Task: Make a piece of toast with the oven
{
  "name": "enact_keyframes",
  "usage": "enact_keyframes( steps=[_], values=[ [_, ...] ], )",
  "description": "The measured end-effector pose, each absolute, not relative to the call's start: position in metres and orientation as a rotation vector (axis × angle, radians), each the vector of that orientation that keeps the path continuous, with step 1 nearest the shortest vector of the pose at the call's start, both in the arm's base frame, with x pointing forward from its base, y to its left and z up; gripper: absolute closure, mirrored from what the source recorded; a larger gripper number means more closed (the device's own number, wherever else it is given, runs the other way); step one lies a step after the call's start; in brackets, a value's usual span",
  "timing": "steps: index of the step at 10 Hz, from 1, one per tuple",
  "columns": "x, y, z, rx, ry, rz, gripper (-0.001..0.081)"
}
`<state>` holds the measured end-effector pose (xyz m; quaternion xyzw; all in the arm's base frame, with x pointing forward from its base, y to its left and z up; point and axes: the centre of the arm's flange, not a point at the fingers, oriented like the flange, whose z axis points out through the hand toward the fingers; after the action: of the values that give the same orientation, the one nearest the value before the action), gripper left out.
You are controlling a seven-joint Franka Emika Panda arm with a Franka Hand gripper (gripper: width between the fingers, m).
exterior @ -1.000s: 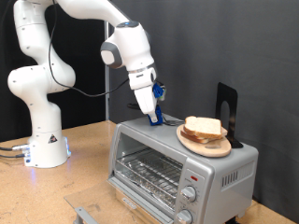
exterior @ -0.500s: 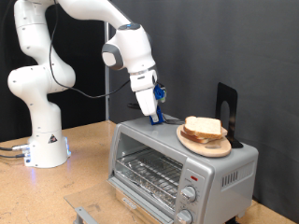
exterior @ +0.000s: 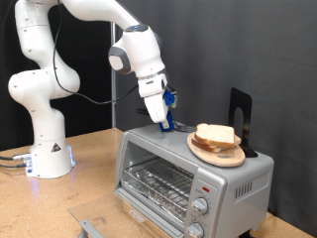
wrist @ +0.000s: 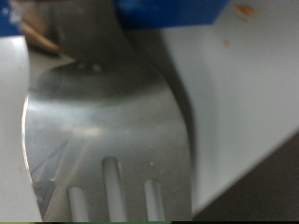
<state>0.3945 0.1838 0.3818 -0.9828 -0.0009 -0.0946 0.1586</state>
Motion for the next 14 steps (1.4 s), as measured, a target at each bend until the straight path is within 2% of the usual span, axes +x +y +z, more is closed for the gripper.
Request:
enact_keyframes(
  steps=[3, 5, 9, 14],
  values=[
    [0.392, 0.183, 0.411, -2.744, -0.048, -0.276, 0.0358],
    [0.383, 0.178, 0.437, -2.728, -0.084, -0.213, 0.0358],
    [0.383, 0.17, 0.435, -2.598, 0.083, -0.33, 0.0358],
    [0.361, 0.106, 0.439, -2.529, 0.261, -0.351, 0.0358]
  ],
)
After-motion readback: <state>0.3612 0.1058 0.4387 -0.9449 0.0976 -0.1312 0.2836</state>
